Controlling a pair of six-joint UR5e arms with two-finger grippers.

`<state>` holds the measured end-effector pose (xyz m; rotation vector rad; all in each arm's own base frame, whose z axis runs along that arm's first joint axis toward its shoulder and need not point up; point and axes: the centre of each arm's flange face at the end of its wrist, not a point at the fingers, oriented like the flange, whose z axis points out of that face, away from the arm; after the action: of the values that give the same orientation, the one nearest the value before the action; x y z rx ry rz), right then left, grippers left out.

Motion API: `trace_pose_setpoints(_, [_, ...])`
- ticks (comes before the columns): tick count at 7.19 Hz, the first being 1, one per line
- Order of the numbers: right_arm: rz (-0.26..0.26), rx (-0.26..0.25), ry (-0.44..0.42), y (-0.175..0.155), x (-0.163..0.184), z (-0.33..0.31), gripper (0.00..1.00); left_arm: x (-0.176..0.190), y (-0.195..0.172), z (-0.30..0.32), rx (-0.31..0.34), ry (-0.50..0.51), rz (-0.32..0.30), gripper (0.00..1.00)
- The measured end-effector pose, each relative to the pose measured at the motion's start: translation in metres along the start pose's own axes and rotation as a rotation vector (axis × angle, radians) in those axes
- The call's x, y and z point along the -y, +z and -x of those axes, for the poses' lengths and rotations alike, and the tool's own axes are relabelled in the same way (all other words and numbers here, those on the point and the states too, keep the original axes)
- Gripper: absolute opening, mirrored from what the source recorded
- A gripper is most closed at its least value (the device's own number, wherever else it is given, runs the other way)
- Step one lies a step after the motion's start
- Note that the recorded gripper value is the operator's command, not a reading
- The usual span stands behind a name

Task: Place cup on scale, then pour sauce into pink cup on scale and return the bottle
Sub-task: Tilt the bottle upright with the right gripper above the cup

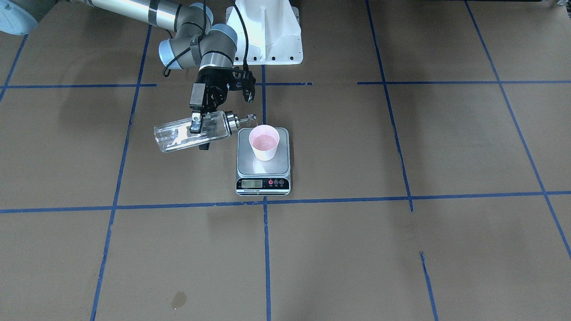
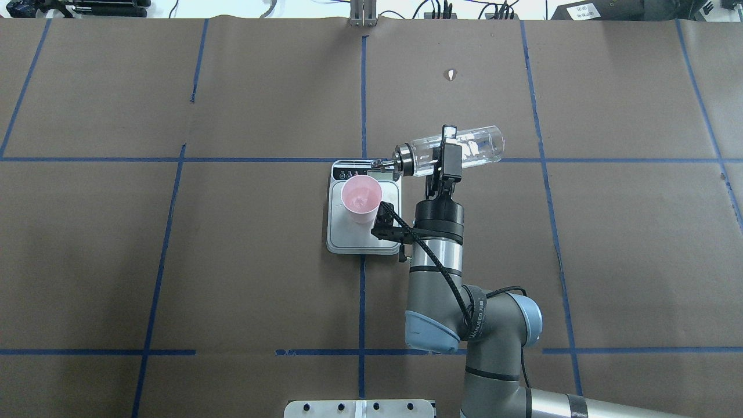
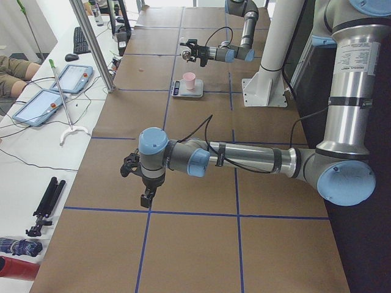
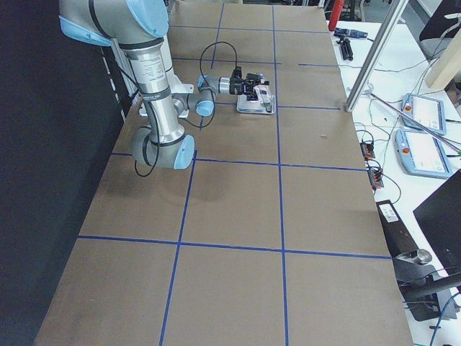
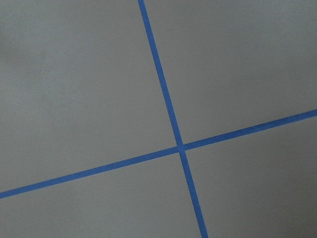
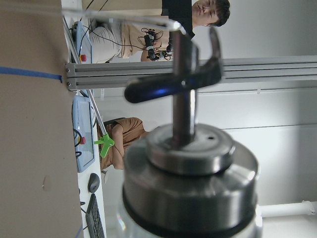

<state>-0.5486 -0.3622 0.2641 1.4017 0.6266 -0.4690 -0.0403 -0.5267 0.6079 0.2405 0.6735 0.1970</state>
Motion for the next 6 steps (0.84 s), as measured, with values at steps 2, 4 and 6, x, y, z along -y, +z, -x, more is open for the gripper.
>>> trace_pose_setpoints(2, [-0.013,0.024,0.07,-0.001,0.001,-0.006,0.0,0.0,-0.001,0.0,0.0,0.001,-0.002,1.0])
trace_pose_setpoints(4, [-0.041,0.072,0.197,-0.001,0.004,-0.025,0.0,0.001,-0.003,-0.001,0.001,0.003,-0.005,1.0])
trace_pose_setpoints(6, [-0.064,0.119,0.35,0.003,0.007,-0.049,0.0,0.001,-0.004,-0.002,0.001,0.004,-0.006,1.0])
